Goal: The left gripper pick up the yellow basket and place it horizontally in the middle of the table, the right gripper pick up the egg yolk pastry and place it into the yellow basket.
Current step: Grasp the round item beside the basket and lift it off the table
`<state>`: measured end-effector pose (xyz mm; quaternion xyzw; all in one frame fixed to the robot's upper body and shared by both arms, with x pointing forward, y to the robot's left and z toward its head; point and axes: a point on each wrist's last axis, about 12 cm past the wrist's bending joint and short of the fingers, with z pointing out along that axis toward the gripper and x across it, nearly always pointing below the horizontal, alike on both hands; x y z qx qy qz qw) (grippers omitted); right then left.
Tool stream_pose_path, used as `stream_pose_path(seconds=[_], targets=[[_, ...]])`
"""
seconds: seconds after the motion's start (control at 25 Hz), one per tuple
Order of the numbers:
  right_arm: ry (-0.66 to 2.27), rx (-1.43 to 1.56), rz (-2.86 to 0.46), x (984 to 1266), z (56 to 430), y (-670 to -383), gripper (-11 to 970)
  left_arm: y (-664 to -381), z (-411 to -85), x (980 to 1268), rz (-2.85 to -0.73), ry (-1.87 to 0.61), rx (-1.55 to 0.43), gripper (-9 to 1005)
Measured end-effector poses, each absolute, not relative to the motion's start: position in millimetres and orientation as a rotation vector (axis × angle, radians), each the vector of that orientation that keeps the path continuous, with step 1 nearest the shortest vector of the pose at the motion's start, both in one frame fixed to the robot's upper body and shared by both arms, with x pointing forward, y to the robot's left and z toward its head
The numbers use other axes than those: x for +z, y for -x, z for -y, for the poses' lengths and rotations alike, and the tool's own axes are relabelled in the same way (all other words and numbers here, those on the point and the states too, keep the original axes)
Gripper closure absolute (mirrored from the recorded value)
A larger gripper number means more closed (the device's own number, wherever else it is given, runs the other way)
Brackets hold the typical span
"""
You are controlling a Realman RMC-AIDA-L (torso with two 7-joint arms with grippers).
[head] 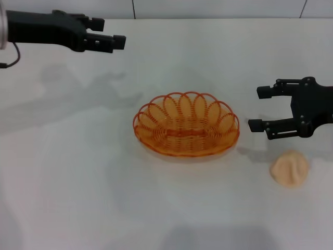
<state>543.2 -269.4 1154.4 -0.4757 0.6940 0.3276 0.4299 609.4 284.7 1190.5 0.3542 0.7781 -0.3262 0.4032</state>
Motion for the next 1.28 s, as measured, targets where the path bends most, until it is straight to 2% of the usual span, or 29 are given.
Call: stream_pose_path(seconds=[0.32, 0.6, 1.28], targets=[[1.161, 0.814, -1.767, 1155.6, 273.6, -542.7, 195, -587.5, -280.2, 1189.9, -1.939, -1.187, -0.924, 134], [1.198, 0.75, -1.91, 1159.2, 280.3, -538.5, 198, -578.0, -259.3, 1182.2, -1.96, -1.385, -0.97, 135], [1.2, 0.641, -2.145, 1153.9, 292.0, -533.3, 206, -581.3, -249.1, 1182.8, -1.938, -1.416, -0.968, 134]])
